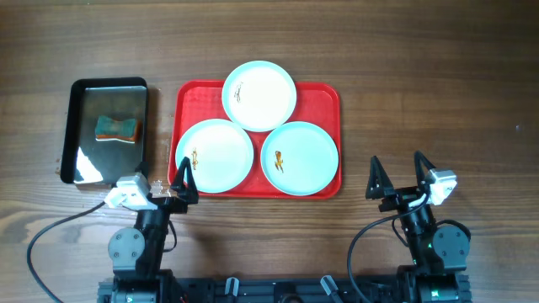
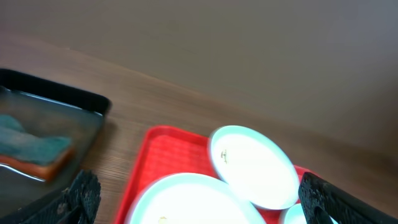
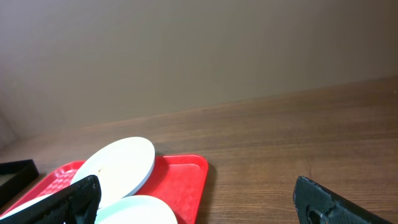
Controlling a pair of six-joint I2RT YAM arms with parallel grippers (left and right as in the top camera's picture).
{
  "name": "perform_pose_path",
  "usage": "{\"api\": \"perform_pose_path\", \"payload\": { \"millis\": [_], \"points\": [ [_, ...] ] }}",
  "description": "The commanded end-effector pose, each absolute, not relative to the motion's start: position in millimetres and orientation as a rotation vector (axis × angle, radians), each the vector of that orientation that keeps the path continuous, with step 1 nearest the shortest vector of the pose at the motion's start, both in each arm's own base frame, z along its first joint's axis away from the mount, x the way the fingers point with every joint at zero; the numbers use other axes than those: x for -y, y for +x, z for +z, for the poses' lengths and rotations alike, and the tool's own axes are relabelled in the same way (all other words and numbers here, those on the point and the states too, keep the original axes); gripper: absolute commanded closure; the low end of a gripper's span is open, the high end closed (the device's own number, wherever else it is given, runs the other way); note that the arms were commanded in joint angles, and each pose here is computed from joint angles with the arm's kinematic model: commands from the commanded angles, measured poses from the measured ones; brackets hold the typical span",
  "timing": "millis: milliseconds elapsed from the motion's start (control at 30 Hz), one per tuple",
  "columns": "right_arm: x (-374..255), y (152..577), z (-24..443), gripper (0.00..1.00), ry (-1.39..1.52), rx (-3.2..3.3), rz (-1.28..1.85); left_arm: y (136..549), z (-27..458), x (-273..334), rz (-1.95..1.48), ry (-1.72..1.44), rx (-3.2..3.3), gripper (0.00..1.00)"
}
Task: Clean dirty plates on tray and stack at the side
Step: 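Move the left gripper to the sponge in the black tray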
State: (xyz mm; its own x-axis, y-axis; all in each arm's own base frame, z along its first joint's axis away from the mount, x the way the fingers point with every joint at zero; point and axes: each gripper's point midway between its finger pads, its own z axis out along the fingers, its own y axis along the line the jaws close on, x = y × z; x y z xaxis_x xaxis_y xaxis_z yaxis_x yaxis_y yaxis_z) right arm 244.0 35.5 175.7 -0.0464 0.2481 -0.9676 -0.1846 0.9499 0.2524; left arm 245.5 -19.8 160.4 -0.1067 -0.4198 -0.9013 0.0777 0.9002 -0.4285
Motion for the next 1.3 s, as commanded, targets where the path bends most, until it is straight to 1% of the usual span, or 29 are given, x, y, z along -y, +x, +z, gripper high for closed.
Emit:
{"api": "perform_pose_path", "payload": {
  "millis": [0, 133, 167, 233, 267, 300, 433, 500, 567, 633, 667, 733, 767, 867, 1000, 1167, 1200, 1233, 1267],
  "points": [
    [-33, 245, 176, 0.0, 0.048, -1.575, 0.326, 224, 170, 86, -1.054, -0.268, -1.674, 0.0],
    [-33, 245, 176, 0.0, 0.048, -1.575, 0.326, 204, 191, 112, -1.45, -0.362, -1.669, 0.0],
    [-33, 245, 176, 0.0, 0.047, -1.575, 0.326, 190, 218, 123, -1.57, -0.264, -1.603, 0.0],
    [-33, 245, 176, 0.0, 0.048, -1.575, 0.326, 158, 259, 136, -1.592, 0.047, -1.463, 0.0],
    [-33, 245, 176, 0.0, 0.048, -1.575, 0.326, 134, 283, 143, -1.566, 0.241, -1.365, 0.0],
    [-33, 245, 176, 0.0, 0.047, -1.575, 0.326, 123, 295, 145, -1.565, 0.294, -1.335, 0.0],
    [-33, 245, 176, 0.0, 0.047, -1.575, 0.326, 108, 337, 143, -1.488, 0.34, -1.307, 0.01],
    [-33, 245, 176, 0.0, 0.048, -1.575, 0.326, 100, 364, 140, -1.334, 0.375, -1.292, 0.01],
    [-33, 245, 176, 0.0, 0.048, -1.575, 0.326, 97, 385, 133, -1.142, 0.36, -1.321, 0.01],
    [-33, 245, 176, 0.0, 0.047, -1.575, 0.326, 109, 398, 105, -0.891, 0.135, -1.421, 0.0],
    [-33, 245, 176, 0.0, 0.048, -1.575, 0.326, 117, 394, 73, -0.72, -0.119, -1.507, 0.01],
    [-33, 245, 176, 0.0, 0.048, -1.575, 0.326, 118, 382, 20, -0.468, -0.479, -1.614, 0.0],
    [-33, 245, 176, 0.0, 0.048, -1.575, 0.326, 120, 376, 2, -0.363, -0.566, -1.686, 0.0],
    [-33, 245, 176, 0.0, 0.048, -1.575, 0.326, 147, 359, -11, -0.266, -0.586, -1.935, 0.0],
    [-33, 245, 176, 0.0, 0.048, -1.575, 0.326, 191, 309, -20, -0.222, -0.652, -2.424, 0.0],
    [-33, 245, 176, 0.0, 0.047, -1.575, 0.326, 256, 258, -15, -0.408, -0.754, -2.706, 0.0],
    [-33, 245, 176, 0.0, 0.047, -1.575, 0.326, 273, 242, -29, -0.35, -0.88, -2.712, 0.0],
    [-33, 245, 176, 0.0, 0.048, -1.575, 0.326, 279, 229, -49, -0.238, -1.09, -2.676, 0.0],
    [-33, 245, 176, 0.0, 0.047, -1.575, 0.326, 281, 214, -80, -0.054, -1.356, -2.584, 0.0]
  ]
}}
